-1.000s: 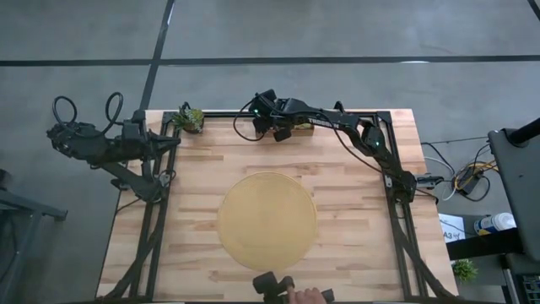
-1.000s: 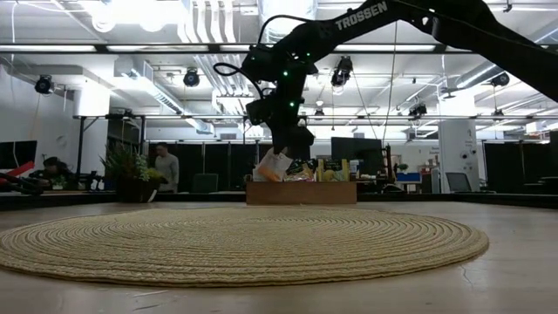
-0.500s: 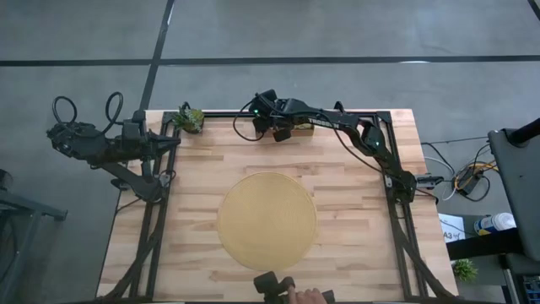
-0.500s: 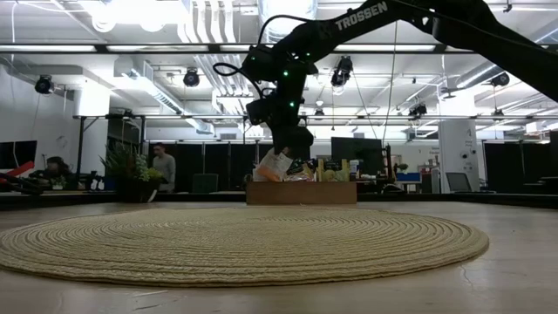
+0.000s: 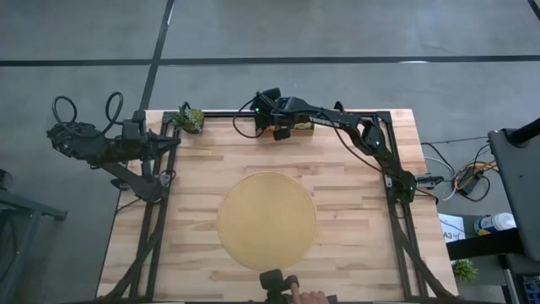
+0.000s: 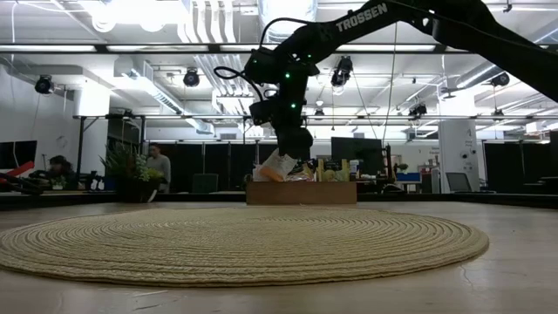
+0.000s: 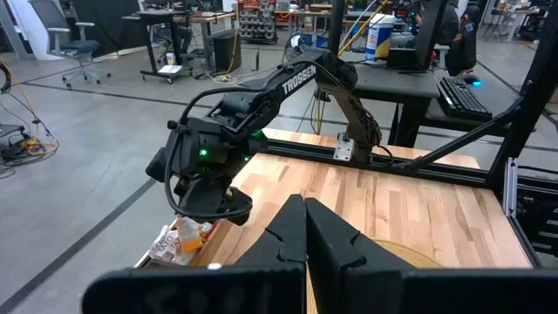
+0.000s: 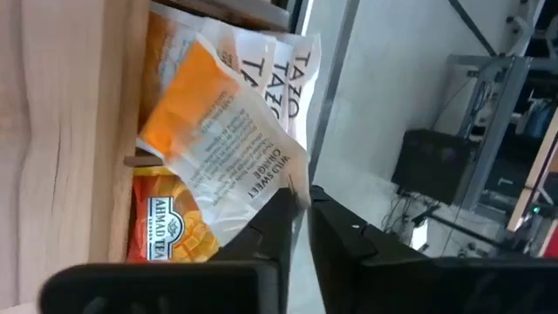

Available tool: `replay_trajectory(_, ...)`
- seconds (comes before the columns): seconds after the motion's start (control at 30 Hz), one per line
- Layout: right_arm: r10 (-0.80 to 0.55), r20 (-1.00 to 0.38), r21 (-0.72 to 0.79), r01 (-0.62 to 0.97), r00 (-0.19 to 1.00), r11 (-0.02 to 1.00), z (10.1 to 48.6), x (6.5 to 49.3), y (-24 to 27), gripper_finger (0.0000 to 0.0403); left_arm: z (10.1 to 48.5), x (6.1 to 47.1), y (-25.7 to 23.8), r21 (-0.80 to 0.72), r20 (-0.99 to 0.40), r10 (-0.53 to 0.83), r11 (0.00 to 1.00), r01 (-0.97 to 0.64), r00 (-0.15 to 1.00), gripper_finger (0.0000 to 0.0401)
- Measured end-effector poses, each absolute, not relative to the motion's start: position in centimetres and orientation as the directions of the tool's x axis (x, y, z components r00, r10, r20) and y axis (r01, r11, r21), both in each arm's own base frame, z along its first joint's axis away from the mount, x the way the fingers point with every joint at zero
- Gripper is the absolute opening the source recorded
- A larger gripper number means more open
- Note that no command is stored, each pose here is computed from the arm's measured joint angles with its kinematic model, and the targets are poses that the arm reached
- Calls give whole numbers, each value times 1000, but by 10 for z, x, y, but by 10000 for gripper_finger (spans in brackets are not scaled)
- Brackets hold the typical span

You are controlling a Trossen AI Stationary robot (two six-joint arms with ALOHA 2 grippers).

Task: Pick & Place Tea
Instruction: Put the orange tea bag into the left section of the wooden organizer

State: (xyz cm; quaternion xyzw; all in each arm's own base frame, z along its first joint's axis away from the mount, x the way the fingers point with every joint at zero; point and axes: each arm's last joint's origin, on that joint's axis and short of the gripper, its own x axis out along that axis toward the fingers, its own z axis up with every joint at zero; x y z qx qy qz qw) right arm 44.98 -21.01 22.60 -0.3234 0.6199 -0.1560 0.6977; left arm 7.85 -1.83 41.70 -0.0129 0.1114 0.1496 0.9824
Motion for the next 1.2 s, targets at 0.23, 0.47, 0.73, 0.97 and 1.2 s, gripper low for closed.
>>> replay_trajectory(0.23,-598,-775,-627,-128,202,769,226,451,-209,104,417,79,-18,8,-223,291,955,-297,930,0)
replay_trajectory(0.47,-604,-768,-629,-72,214,774,227,452,-209,145,417,79,-18,9,-223,291,955,-297,930,0)
replay_trajectory(0.73,-617,-746,-640,-14,250,768,244,454,-208,145,417,79,-18,8,-223,292,955,-297,930,0)
replay_trajectory(0.97,-601,-754,-613,46,263,789,254,455,-201,130,417,79,-18,9,-223,292,955,-297,930,0)
replay_trajectory(1.2,-238,-904,-247,22,355,969,251,451,-183,115,417,79,-18,8,-223,292,955,-297,930,0)
